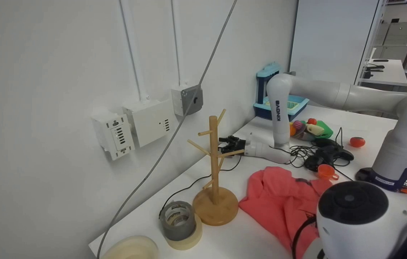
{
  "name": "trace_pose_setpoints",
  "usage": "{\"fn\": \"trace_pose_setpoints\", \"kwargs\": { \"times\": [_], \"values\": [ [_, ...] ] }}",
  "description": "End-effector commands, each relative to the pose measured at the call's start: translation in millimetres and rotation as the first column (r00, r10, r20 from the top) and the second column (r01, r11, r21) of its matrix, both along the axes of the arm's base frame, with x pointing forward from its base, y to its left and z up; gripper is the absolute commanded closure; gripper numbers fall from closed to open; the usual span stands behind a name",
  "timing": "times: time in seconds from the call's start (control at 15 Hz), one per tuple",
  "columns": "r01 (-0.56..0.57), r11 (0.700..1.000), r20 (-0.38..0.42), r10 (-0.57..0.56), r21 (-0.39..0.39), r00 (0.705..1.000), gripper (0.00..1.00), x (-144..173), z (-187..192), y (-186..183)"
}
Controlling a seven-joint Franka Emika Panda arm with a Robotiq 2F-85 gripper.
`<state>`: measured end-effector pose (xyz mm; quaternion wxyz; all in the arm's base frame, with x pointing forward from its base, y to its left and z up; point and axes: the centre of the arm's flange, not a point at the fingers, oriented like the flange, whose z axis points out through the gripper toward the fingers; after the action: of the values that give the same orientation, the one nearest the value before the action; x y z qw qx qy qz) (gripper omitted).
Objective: Unfold the sweatshirt from top to bottom
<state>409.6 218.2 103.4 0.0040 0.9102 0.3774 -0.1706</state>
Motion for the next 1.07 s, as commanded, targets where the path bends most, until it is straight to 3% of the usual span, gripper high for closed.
{"fn": "trace_pose_setpoints", "kwargs": {
  "times": [0.0,0.27,0.33,0.47,1.0],
  "values": [
    [0.023,0.996,-0.021,-0.021,0.088,1.000,0.99,-8.7,2.2,20.3],
    [0.077,0.985,-0.054,-0.069,0.156,0.996,0.99,-14.8,8.5,39.5],
    [0.083,0.984,-0.054,-0.076,0.156,0.996,0.70,-15.2,8.5,41.7],
    [0.091,0.984,-0.052,-0.084,0.154,0.995,0.64,-14.7,8.6,42.0],
    [0.030,0.996,-0.080,-0.023,0.088,0.997,0.02,-9.5,46.3,21.0]
  ]
}}
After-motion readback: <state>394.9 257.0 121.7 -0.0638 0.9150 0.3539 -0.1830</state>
